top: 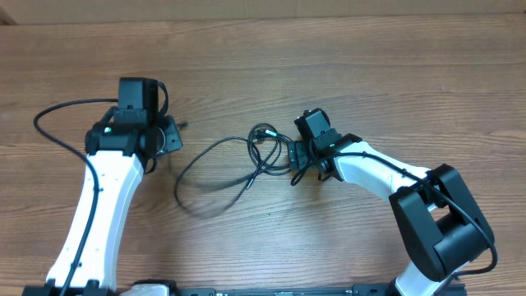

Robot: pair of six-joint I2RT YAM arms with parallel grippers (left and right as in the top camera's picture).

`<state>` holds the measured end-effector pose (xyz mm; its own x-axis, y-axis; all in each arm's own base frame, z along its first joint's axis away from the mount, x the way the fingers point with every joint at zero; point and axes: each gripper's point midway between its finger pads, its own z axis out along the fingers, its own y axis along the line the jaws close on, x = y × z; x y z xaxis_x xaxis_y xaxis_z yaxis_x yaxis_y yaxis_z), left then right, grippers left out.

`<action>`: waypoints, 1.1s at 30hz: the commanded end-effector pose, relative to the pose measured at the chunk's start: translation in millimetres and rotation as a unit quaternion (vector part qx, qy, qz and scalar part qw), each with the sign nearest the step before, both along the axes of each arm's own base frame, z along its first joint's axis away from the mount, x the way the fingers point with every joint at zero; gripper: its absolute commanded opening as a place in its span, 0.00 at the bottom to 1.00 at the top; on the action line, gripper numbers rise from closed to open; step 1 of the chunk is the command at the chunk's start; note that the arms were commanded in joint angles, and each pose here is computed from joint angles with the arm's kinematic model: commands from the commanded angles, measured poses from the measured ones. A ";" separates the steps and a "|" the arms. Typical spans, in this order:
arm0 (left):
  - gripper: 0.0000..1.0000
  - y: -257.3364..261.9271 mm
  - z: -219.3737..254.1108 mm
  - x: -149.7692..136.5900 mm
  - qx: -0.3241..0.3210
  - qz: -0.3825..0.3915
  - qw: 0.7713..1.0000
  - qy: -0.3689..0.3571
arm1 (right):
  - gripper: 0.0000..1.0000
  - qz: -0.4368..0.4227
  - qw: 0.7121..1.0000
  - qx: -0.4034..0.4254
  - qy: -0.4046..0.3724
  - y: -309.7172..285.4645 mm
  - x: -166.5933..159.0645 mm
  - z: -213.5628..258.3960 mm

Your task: Untangle cables

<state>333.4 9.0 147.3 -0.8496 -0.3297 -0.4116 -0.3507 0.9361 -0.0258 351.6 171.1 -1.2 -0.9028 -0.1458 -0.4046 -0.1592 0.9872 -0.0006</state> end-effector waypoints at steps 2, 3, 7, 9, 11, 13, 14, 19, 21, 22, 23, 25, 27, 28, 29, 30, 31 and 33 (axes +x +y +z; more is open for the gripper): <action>0.50 0.3 -28.9 2.6 0.002 -0.004 0.999 0.049 | 0.89 -0.008 0.999 -0.020 0.042 -15.9 -20.0 -24.1; 0.52 -5.9 -33.9 3.8 -0.010 -0.024 0.998 0.056 | 0.89 -0.008 0.999 -0.020 0.042 -15.9 -20.0 -24.1; 0.54 -48.4 -45.0 11.8 -0.090 -0.160 0.981 0.058 | 0.89 -0.008 0.999 -0.020 0.042 -15.9 -20.0 -24.1; 0.54 -69.5 -45.1 16.9 -0.128 -0.227 0.965 0.042 | 0.89 -0.008 0.999 -0.020 0.042 -15.9 -20.0 -24.1; 0.54 -80.1 -47.2 22.2 -0.142 -0.258 0.955 0.031 | 0.89 -0.008 0.999 -0.020 0.042 -15.9 -20.0 -24.1; 0.53 -85.8 -53.3 27.4 -0.145 -0.266 0.953 0.029 | 0.90 -0.008 0.999 -0.020 0.042 -15.9 -20.1 -24.1; 0.52 -90.3 -59.6 30.6 -0.143 -0.277 0.950 0.030 | 0.89 -0.008 0.999 -0.020 0.042 -16.0 -20.3 -24.2; 0.47 -109.3 -85.4 35.4 -0.133 -0.325 0.935 0.043 | 0.89 -0.008 0.999 -0.021 0.044 -16.4 -20.9 -24.4; 0.45 -115.1 -96.6 36.7 -0.129 -0.339 0.931 0.050 | 0.89 -0.008 0.999 -0.021 0.044 -16.4 -20.9 -24.4; 0.45 -115.5 -101.6 37.7 -0.124 -0.339 0.931 0.053 | 0.89 -0.008 0.999 -0.021 0.044 -16.4 -20.9 -24.4; 0.44 -114.8 -107.6 39.5 -0.117 -0.339 0.932 0.057 | 0.89 -0.008 0.999 -0.021 0.044 -16.4 -20.9 -24.4; 0.42 -110.3 -118.9 43.2 -0.097 -0.335 0.935 0.064 | 0.89 -0.008 0.999 -0.021 0.044 -16.4 -21.0 -24.4; 0.43 -103.9 -130.2 45.9 -0.079 -0.328 0.938 0.074 | 0.89 -0.008 0.999 -0.021 0.044 -16.4 -20.9 -24.4; 0.43 -101.7 -134.0 46.2 -0.073 -0.326 0.939 0.078 | 0.89 -0.008 0.999 -0.021 0.044 -16.4 -20.9 -24.4; 0.43 -99.6 -138.1 46.2 -0.068 -0.324 0.940 0.082 | 0.89 -0.008 0.999 -0.021 0.044 -16.4 -21.0 -24.4; 0.43 -98.0 -141.8 46.0 -0.065 -0.322 0.940 0.087 | 0.89 -0.008 0.999 -0.021 0.044 -16.4 -20.9 -24.4; 0.44 -96.8 -144.6 45.8 -0.062 -0.321 0.941 0.090 | 0.89 -0.008 0.999 -0.021 0.044 -16.4 -20.9 -24.4; 0.43 -94.3 -151.6 45.3 -0.057 -0.318 0.941 0.098 | 0.89 -0.008 0.999 -0.021 0.043 -16.3 -20.8 -24.4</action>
